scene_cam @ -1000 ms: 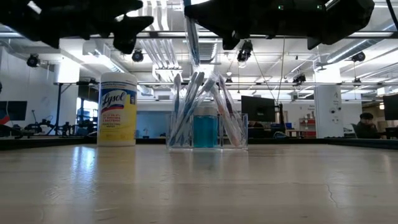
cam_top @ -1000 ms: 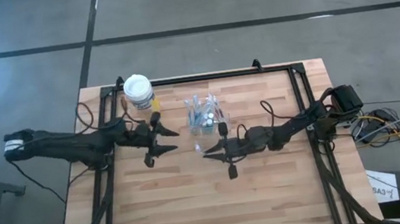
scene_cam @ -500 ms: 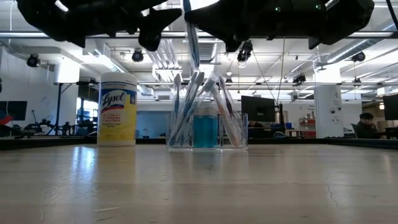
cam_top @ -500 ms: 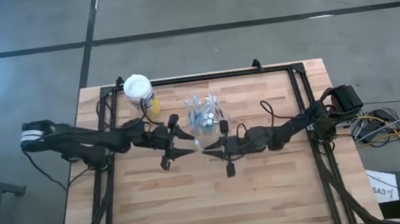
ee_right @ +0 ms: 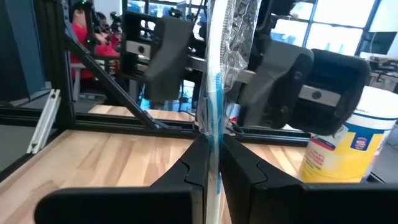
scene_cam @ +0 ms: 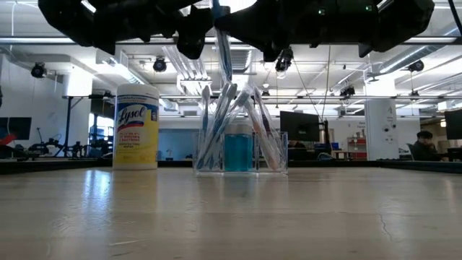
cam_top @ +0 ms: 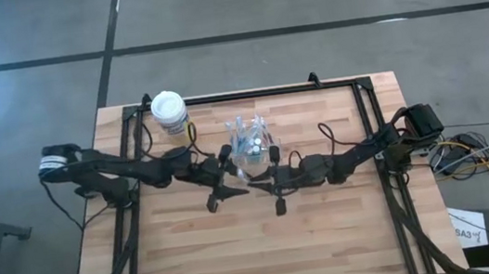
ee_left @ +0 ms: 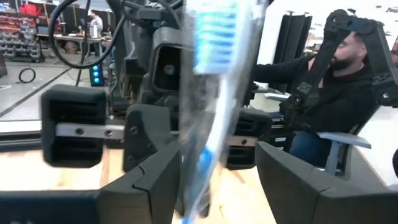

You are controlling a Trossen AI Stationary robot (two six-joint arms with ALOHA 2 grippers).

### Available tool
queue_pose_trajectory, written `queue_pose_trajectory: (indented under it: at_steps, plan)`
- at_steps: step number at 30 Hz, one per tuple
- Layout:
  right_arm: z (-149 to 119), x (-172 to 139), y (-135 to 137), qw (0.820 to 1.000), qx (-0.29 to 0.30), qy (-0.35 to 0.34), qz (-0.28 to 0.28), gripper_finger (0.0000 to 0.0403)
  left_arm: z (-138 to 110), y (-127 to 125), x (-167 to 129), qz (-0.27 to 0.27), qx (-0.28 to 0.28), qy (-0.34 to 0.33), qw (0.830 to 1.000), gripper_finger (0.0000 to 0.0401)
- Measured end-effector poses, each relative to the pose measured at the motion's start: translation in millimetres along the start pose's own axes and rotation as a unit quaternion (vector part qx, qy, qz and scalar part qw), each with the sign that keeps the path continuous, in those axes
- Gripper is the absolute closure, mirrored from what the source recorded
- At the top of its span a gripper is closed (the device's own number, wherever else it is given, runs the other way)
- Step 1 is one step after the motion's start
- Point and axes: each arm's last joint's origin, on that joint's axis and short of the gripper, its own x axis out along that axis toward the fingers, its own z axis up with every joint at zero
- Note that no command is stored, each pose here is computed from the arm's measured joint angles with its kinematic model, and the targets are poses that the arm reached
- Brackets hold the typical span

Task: Pick & Place toothbrushing station
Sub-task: Put the blue toothbrush into the left section of the transparent organizer

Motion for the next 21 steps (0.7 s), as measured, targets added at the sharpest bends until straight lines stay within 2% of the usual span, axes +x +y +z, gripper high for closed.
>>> queue_pose_trajectory:
  at_steps: [3,6,12,17,21]
  plan:
    - [-0.3,0.0,0.0,1.0,-0.001,0.001,-0.001,0.038,0.7,-1.8,1.8,-0.004,0.008,-0.001,1.0,0.0206]
    - [-0.3,0.0,0.1,1.0,-0.001,0.001,0.0,0.038,1.1,-3.4,2.0,-0.006,0.016,-0.002,1.0,0.0241]
    - [-0.3,-0.1,0.8,1.0,0.003,0.001,0.005,0.038,0.0,-5.1,3.3,0.003,0.045,-0.002,0.999,0.0372]
    - [-0.5,-0.1,1.2,1.0,0.015,0.002,0.008,0.0375,-0.2,-6.1,3.5,0.002,0.046,-0.001,0.999,0.0374]
    - [0.0,-0.6,3.8,1.0,0.017,0.0,0.012,0.0336,0.4,-8.2,0.0,-0.005,0.041,-0.001,0.999,0.0374]
